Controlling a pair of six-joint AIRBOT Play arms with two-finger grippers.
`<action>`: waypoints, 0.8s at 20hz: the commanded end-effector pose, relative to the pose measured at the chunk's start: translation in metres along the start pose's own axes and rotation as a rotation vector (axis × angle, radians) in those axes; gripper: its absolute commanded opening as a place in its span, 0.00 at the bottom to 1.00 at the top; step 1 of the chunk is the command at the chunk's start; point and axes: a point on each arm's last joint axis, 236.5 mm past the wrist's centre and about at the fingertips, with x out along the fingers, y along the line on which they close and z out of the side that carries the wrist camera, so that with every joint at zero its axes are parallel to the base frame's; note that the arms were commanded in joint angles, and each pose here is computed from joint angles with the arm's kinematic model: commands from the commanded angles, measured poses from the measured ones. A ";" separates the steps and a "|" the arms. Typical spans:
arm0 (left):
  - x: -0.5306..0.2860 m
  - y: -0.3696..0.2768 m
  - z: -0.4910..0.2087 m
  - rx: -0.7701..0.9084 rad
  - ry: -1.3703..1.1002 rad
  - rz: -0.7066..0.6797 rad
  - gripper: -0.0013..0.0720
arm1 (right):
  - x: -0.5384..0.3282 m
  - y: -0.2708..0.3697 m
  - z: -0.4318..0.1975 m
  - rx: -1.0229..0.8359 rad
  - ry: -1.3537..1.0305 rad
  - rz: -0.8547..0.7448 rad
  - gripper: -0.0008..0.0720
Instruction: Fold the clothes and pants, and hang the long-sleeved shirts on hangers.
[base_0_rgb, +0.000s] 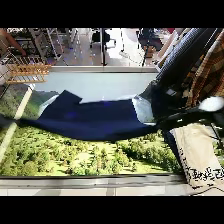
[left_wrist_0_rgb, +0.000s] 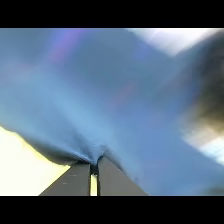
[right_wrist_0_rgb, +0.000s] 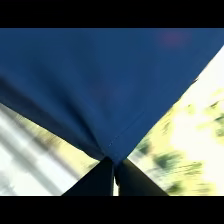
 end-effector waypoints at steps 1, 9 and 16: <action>-0.126 -0.211 0.075 0.291 -0.442 -0.501 0.03 | -0.172 0.059 0.061 -0.251 -0.478 -0.423 0.03; -0.262 -0.312 0.117 0.429 -0.909 -0.770 0.03 | -0.425 0.207 0.093 -0.522 -1.307 -0.782 0.03; -0.076 -0.138 0.100 0.325 -0.390 -0.253 0.03 | -0.194 0.045 0.139 -0.237 -0.608 -0.381 0.03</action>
